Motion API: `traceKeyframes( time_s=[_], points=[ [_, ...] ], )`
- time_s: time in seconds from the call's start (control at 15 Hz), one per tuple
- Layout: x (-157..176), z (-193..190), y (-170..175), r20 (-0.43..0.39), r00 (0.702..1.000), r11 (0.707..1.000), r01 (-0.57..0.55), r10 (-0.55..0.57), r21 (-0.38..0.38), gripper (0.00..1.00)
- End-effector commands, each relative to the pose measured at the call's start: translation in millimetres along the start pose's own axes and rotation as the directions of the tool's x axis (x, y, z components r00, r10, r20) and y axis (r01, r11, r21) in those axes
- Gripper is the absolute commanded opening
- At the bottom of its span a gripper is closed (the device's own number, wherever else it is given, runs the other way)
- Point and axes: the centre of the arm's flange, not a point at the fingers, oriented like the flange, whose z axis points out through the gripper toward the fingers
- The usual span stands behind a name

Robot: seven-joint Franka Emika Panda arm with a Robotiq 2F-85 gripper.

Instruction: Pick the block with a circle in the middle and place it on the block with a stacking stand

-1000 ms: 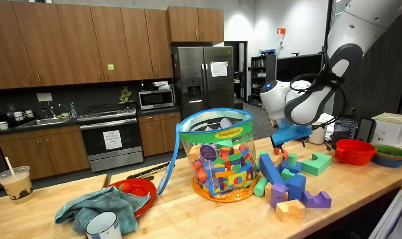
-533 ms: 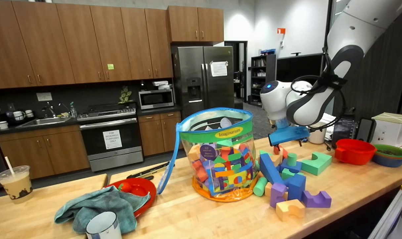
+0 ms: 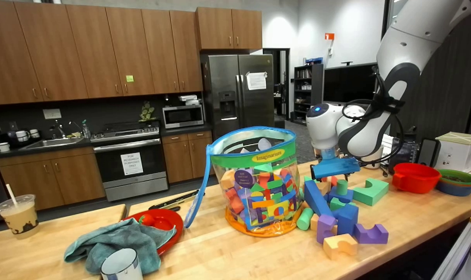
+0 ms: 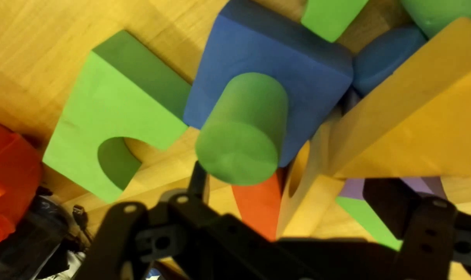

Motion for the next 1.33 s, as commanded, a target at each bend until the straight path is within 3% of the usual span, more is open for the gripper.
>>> traceKeyframes(
  time_s=[0.0,0.33,0.53,0.67,0.8,1.27],
  points=[
    [-5,19,-5,-0.027,1.0,1.0,0.01,-0.009,0.029,1.0],
    [5,23,-2,-0.063,0.997,0.999,0.046,-0.044,0.025,1.0],
    [18,20,0,-0.039,0.996,0.997,0.075,-0.075,0.009,1.0],
    [26,17,1,-0.016,0.995,0.995,0.097,-0.097,0.01,0.94],
    [32,16,0,-0.004,0.994,0.994,0.11,-0.109,0.015,0.99],
    [32,16,-2,0.001,0.992,0.992,0.124,-0.124,0.029,1.0]
  ],
)
